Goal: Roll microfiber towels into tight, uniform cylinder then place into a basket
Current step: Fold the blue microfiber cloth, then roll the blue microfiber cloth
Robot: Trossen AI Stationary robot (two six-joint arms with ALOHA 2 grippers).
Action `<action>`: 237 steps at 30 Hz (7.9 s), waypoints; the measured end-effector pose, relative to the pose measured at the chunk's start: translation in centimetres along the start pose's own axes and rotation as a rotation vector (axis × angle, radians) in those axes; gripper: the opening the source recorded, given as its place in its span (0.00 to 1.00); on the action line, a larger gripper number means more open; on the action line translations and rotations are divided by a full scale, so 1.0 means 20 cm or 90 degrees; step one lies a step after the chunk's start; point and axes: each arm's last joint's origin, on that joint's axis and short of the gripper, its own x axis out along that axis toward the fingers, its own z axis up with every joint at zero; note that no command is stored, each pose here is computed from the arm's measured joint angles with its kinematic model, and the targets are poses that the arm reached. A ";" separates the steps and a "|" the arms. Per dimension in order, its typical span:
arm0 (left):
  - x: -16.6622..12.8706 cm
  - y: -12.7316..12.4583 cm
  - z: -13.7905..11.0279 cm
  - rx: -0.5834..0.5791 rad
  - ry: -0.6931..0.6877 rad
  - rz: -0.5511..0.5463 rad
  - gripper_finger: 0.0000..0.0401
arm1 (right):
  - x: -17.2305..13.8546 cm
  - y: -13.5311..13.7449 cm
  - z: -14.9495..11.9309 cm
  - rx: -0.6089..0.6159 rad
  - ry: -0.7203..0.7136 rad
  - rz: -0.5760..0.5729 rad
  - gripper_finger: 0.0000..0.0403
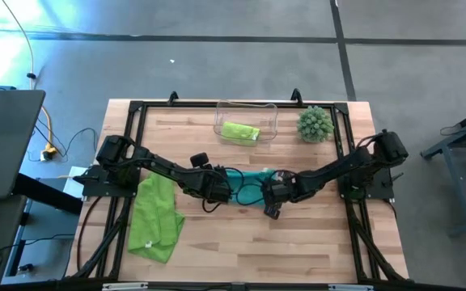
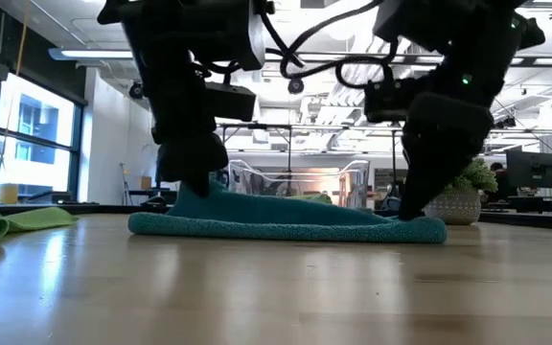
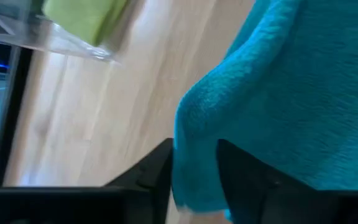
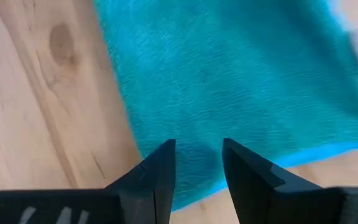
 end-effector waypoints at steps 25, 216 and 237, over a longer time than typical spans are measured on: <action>0.03 -0.07 -0.10 -0.010 0.121 -0.168 0.35 | -0.06 0.01 -0.02 -0.029 -0.040 -0.058 0.30; -0.22 -0.57 -0.29 0.156 -0.359 -0.321 0.00 | 0.12 0.15 -0.28 -0.433 -0.325 0.134 0.40; -0.25 -0.60 -0.32 0.170 -0.370 -0.332 0.01 | 0.27 0.15 -0.32 -0.428 -0.308 0.135 0.15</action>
